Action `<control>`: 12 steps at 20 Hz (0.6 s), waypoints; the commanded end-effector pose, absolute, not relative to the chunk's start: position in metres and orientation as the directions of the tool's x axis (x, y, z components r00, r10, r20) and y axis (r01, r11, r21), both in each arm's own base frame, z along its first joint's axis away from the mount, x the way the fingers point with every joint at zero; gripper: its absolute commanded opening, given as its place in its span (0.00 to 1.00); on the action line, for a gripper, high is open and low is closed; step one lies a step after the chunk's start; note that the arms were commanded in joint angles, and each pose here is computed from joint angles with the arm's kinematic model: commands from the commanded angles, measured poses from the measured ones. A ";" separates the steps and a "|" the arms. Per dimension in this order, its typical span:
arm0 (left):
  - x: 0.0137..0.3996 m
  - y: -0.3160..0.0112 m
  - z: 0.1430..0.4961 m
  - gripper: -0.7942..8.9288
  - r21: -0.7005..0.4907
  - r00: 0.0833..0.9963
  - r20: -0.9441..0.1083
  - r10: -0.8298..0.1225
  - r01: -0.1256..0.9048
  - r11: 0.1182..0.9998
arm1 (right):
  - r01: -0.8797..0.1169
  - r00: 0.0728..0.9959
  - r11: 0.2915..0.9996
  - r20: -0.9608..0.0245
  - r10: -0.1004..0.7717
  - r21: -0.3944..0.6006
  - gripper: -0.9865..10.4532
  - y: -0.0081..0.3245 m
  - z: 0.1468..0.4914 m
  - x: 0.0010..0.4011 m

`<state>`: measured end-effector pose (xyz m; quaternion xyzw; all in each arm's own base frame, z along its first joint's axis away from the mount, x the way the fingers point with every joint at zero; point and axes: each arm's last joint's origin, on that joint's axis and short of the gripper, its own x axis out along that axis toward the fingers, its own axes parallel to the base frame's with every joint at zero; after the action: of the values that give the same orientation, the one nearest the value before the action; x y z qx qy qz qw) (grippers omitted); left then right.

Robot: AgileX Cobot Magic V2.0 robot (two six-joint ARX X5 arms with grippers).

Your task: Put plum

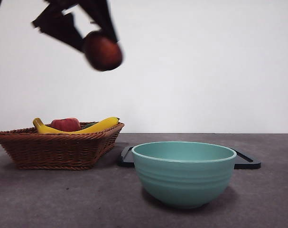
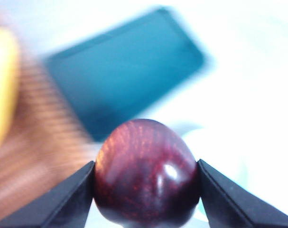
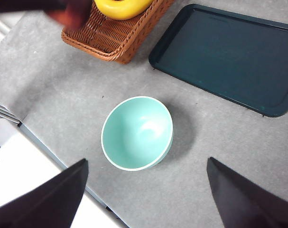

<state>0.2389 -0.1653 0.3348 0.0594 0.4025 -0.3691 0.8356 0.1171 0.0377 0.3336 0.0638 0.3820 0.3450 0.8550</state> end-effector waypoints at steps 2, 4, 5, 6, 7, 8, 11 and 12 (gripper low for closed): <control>0.224 -0.201 0.331 0.36 -0.196 0.323 -0.722 -0.612 0.752 0.629 | -0.554 0.481 0.748 -0.593 0.646 0.366 0.44 0.038 0.340 0.117; 0.218 -0.221 0.323 0.36 -0.192 0.278 -0.729 -0.626 0.794 0.576 | -0.554 0.481 0.748 -0.593 0.646 0.366 0.44 0.038 0.340 0.117; 0.215 -0.231 0.317 0.36 -0.185 0.255 -0.736 -0.627 0.815 0.549 | -0.554 0.481 0.748 -0.593 0.646 0.366 0.44 0.038 0.340 0.117; 0.214 -0.239 0.311 0.36 -0.182 0.236 -0.746 -0.623 0.827 0.532 | -0.554 0.481 0.748 -0.592 0.646 0.366 0.44 0.038 0.340 0.117; 0.212 -0.249 0.302 0.36 -0.181 0.208 -0.764 -0.611 0.839 0.512 | -0.554 0.481 0.748 -0.593 0.646 0.366 0.44 0.038 0.340 0.117; 0.211 -0.256 0.294 0.36 -0.177 0.187 -0.780 -0.598 0.849 0.497 | -0.554 0.481 0.748 -0.593 0.646 0.366 0.44 0.038 0.340 0.117; 0.210 -0.276 0.267 0.36 -0.140 0.154 -0.834 -0.530 0.870 0.473 | -0.553 0.481 0.748 -0.592 0.646 0.366 0.44 0.038 0.340 0.117; 0.210 -0.281 0.258 0.36 -0.126 0.151 -0.850 -0.505 0.873 0.472 | -0.553 0.481 0.748 -0.593 0.646 0.366 0.44 0.038 0.340 0.117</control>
<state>0.2097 -0.2750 0.2569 0.1948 0.4609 -0.4609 0.7329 0.1171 0.0377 0.3336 0.0638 0.3820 0.3450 0.8550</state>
